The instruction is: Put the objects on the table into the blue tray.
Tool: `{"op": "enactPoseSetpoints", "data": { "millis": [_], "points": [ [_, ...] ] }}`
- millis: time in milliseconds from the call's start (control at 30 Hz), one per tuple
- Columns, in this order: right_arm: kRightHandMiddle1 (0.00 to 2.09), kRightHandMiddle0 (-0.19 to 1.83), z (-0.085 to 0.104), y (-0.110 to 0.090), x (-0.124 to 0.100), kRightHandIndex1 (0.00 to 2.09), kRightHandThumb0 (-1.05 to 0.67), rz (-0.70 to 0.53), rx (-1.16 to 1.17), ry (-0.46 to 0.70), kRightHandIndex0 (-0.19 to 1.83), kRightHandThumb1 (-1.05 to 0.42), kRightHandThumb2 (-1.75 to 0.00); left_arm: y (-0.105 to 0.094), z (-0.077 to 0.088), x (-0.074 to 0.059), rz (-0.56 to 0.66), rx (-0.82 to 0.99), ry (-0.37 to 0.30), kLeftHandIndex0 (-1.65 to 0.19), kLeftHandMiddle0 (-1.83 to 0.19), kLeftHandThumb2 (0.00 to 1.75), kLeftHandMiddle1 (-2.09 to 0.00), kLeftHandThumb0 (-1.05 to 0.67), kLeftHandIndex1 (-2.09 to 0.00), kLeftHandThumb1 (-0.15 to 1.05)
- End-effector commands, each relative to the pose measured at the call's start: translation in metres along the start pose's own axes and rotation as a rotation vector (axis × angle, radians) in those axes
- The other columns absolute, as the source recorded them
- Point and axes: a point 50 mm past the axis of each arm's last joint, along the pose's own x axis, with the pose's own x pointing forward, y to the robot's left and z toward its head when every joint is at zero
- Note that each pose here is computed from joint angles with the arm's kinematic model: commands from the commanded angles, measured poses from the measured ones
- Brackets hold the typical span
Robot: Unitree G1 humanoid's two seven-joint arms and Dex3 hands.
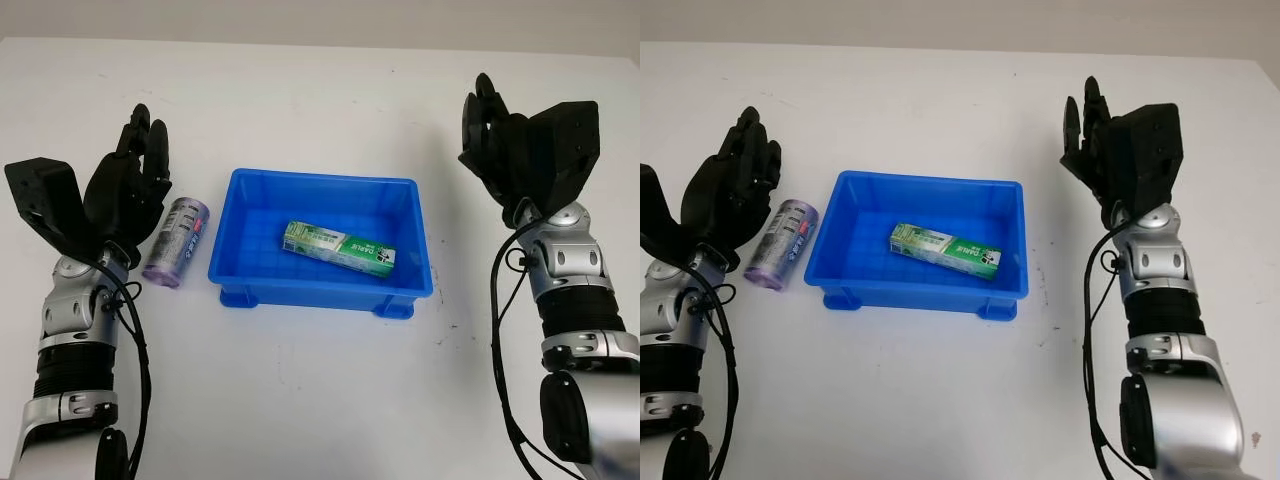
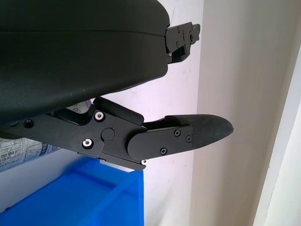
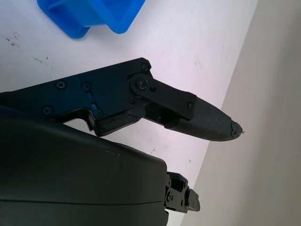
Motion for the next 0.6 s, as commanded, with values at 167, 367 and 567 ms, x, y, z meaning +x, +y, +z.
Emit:
{"op": "enactPoseSetpoints", "data": {
  "millis": [167, 367, 567],
  "points": [
    [0.0, -0.19, 0.006, 0.004, -0.002, 0.0, -0.74, 0.008, 0.029, -0.024, -0.19, -1.05, -0.82, 0.015, 0.058, -0.008, -0.029, 0.32, -0.151, 0.18, 0.19, 0.41, -0.01, -0.65, -0.01, 1.05],
    [0.0, -0.19, 0.008, 0.003, -0.002, 0.0, -0.73, 0.017, 0.018, -0.021, -0.19, -1.05, -0.81, 0.025, 0.113, -0.02, -0.143, 1.025, -0.193, 0.17, 0.16, 0.1, -0.03, -0.65, -0.05, 1.01],
    [0.0, -0.19, 0.007, 0.006, -0.001, 0.0, -0.72, 0.021, 0.019, -0.018, -0.19, -1.05, -0.82, 0.03, 0.139, -0.033, -0.245, 1.639, -0.213, 0.14, 0.16, 0.05, -0.04, -0.37, -0.06, 0.92]
  ]
}}
